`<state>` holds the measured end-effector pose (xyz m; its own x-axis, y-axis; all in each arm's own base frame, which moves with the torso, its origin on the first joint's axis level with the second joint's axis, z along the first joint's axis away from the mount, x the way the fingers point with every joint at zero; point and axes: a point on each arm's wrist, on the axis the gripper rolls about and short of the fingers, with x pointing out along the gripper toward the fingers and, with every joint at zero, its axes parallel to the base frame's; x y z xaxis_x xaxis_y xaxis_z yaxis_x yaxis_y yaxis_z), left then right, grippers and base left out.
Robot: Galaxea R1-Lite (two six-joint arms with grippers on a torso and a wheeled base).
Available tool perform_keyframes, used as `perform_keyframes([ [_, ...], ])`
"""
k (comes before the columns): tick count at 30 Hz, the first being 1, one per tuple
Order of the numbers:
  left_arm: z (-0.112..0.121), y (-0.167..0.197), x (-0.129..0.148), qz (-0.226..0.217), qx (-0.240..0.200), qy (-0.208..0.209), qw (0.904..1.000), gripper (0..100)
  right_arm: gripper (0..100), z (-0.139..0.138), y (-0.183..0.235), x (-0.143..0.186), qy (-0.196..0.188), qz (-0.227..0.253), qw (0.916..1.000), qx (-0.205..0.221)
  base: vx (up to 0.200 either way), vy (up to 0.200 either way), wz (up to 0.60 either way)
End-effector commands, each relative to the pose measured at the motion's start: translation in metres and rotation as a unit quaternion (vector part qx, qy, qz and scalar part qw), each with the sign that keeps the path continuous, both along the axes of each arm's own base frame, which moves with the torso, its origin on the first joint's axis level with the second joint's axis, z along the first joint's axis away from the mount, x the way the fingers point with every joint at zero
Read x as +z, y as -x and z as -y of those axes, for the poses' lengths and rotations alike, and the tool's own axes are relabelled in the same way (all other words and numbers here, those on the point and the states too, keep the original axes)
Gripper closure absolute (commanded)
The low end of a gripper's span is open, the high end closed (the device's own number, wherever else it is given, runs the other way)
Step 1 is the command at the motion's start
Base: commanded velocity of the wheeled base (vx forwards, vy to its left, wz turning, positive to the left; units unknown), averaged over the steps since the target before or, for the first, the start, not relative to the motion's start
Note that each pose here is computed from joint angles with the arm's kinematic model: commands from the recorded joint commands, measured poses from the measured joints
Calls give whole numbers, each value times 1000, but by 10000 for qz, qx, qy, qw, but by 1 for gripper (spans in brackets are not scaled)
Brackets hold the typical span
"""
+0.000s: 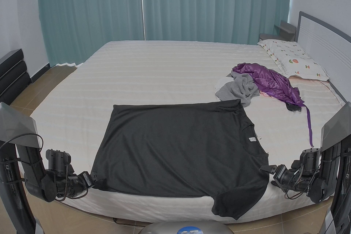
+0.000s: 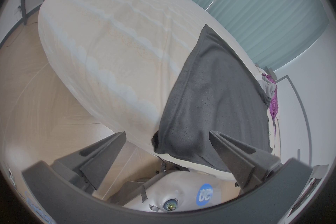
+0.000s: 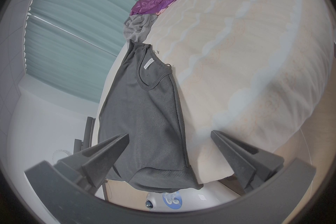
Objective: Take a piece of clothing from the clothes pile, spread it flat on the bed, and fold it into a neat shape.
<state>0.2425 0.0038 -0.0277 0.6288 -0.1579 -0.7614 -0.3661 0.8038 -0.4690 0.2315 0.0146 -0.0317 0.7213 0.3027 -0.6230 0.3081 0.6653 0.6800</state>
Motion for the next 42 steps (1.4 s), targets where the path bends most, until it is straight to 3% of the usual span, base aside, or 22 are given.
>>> perform_keyframes([
  [1, -3, 3, 3, 46, -179, 285, 9994, 0, 0, 0, -1, 2, -20, 84, 10000, -7, 0, 0, 0],
  [9, 1, 2, 1, 85, -601, 163, 9980, 0, 0, -1, 0, 4, -27, 97, 9999, -4, 0, 0, 0],
  [24, 8, -8, -1, 201, -752, 145, 9969, 0, 0, -2, 0, 4, -27, 89, 10000, 19, 0, 0, 0],
  [25, 8, -8, -1, 201, -752, 145, 9969, 100, 0, -2, 0, 4, -27, 89, 10000, 19, 0, 0, 0],
  [32, 7, 8, -1, 57, -701, 89, 9975, 100, 0, 0, 0, 4, -26, 89, 10000, -12, 0, 0, 0],
  [42, 3, 14, 5, 292, -608, 66, 9977, 100, 0, -1, 2, 3, -9, 63, 10000, 7, 0, 0, 0],
])
